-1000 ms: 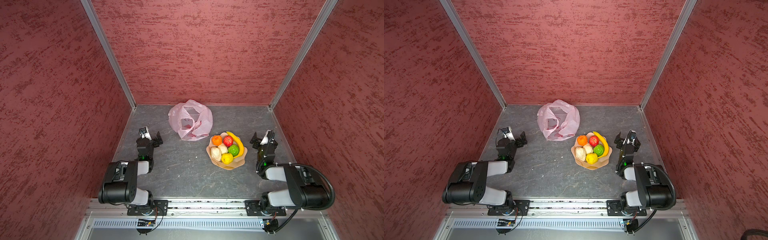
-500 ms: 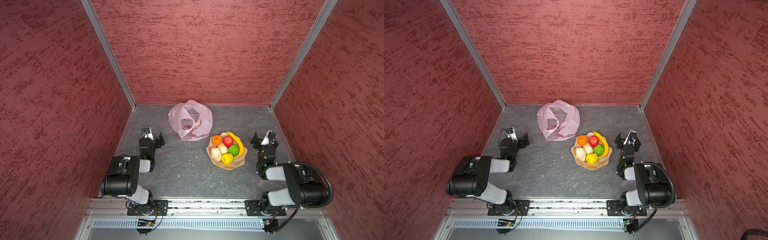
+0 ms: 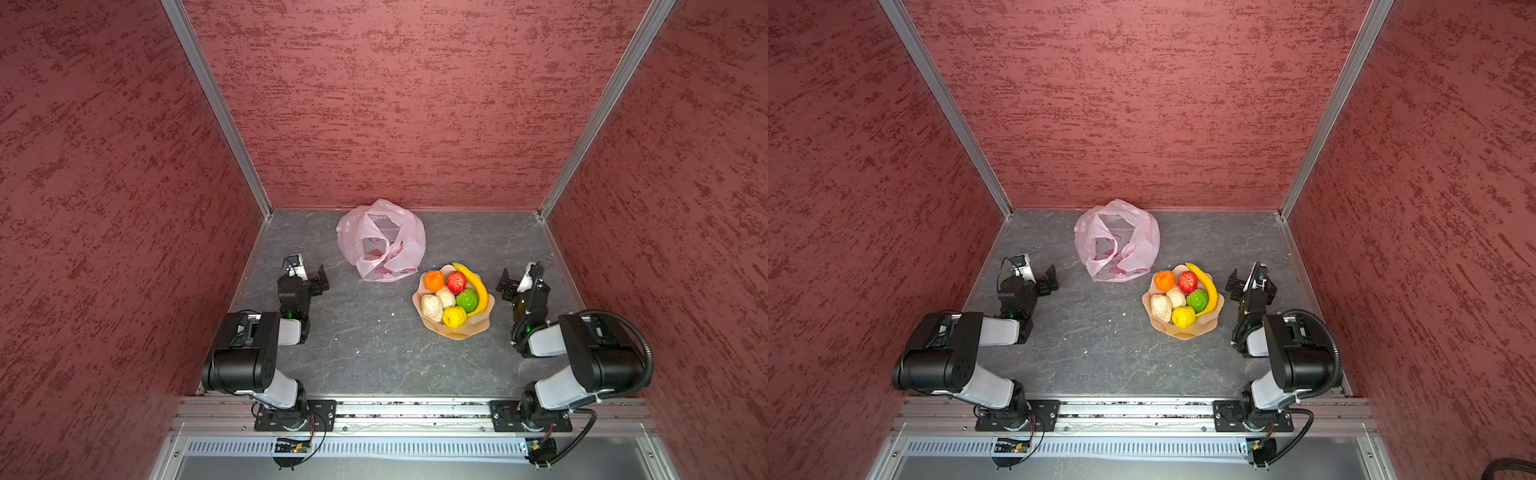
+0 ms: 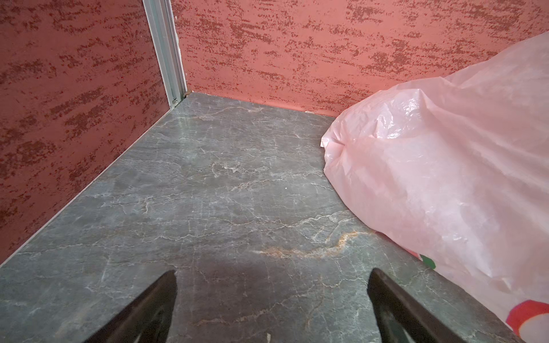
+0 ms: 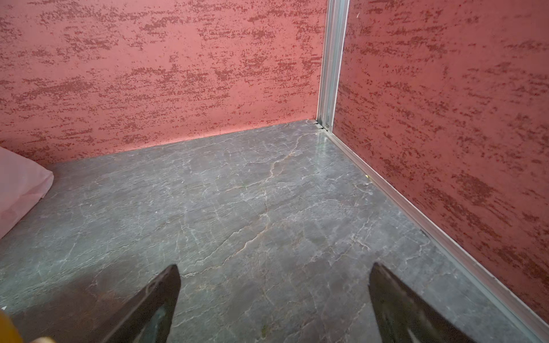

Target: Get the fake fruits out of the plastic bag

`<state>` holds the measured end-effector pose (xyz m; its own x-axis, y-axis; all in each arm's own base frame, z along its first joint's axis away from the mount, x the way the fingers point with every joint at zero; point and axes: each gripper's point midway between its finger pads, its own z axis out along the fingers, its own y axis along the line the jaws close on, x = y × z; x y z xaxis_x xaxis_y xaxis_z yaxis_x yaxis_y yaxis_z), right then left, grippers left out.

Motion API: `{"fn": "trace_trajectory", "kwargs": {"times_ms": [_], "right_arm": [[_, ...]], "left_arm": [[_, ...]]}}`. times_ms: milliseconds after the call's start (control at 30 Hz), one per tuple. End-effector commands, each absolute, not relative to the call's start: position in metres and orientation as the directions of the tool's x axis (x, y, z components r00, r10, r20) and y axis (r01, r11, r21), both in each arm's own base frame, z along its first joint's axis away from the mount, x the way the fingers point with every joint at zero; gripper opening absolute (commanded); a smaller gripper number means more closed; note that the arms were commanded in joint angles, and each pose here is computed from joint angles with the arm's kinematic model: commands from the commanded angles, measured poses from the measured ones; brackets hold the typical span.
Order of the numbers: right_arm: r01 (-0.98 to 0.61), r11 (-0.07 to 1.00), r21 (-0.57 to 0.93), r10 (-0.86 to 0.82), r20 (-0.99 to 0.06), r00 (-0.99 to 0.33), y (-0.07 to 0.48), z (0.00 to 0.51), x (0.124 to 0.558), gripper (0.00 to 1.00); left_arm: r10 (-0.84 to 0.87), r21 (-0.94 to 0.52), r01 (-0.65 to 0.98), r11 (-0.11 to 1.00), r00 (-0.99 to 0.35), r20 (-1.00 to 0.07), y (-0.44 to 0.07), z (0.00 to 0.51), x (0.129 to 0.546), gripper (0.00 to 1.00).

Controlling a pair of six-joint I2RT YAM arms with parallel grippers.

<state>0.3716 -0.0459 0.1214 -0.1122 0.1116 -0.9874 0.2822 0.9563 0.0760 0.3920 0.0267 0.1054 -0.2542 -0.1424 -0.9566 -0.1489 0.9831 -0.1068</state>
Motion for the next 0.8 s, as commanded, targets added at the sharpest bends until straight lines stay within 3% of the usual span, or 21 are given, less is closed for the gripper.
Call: {"fn": "trace_trajectory", "kwargs": {"times_ms": [0, 767], "right_arm": [[0.262, 0.962, 0.073, 0.095, -0.993, -0.071, -0.0451, 0.1364, 0.3809, 0.99], [0.263, 0.962, 0.072, 0.094, -0.993, -0.073, -0.0455, 0.1359, 0.3804, 0.99]], "left_arm": [[-0.126, -0.095, -0.14, 0.985, -0.224, -0.966, 0.0247, 0.1152, 0.397, 0.99], [-0.111, -0.078, -0.15, 0.986, -0.226, -0.968, 0.0238, 0.1153, 0.3977, 0.99]]}}
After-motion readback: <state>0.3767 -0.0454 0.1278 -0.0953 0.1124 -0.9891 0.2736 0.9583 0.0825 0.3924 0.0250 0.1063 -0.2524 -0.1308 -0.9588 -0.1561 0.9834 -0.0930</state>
